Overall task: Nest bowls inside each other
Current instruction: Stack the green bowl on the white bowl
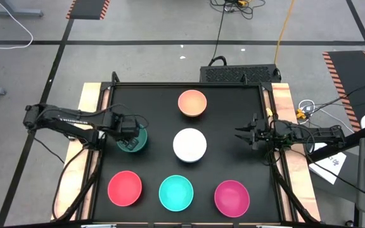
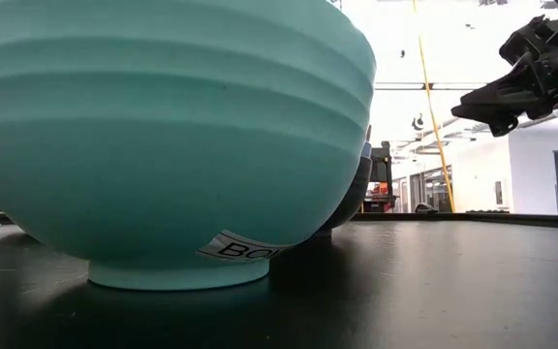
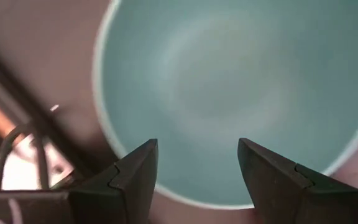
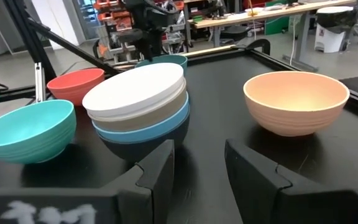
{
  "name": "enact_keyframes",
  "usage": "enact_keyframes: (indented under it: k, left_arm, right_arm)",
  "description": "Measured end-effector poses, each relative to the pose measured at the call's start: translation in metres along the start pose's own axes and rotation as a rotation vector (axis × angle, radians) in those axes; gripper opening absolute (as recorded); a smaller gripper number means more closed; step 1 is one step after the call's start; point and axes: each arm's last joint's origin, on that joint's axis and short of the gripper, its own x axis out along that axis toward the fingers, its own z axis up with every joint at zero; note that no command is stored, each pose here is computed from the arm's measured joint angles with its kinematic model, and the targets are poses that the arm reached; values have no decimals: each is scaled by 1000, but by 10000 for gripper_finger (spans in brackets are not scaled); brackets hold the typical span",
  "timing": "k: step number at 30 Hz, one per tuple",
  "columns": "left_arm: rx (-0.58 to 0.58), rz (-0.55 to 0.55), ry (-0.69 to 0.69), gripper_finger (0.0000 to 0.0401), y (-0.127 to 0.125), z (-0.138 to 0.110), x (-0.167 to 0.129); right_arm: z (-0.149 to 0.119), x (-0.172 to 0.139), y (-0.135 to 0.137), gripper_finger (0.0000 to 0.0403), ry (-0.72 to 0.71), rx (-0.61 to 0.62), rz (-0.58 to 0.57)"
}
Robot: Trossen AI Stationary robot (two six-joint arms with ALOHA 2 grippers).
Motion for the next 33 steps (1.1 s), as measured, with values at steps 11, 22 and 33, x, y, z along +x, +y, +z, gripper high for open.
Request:
enact_keyframes:
  k: [11,22,33]
  left_arm:
    - [147,-265,-54,225,-21,10,-4]
    - [226,-258,40,225,-29,1,1]
    - [246,-167,87,224,-45,-2,20]
  right_arm:
    - [-1,0,0,137,16,15,10]
    - [-1,0,0,137,17,24,9]
    - [-1,0,0,137,14,24,9]
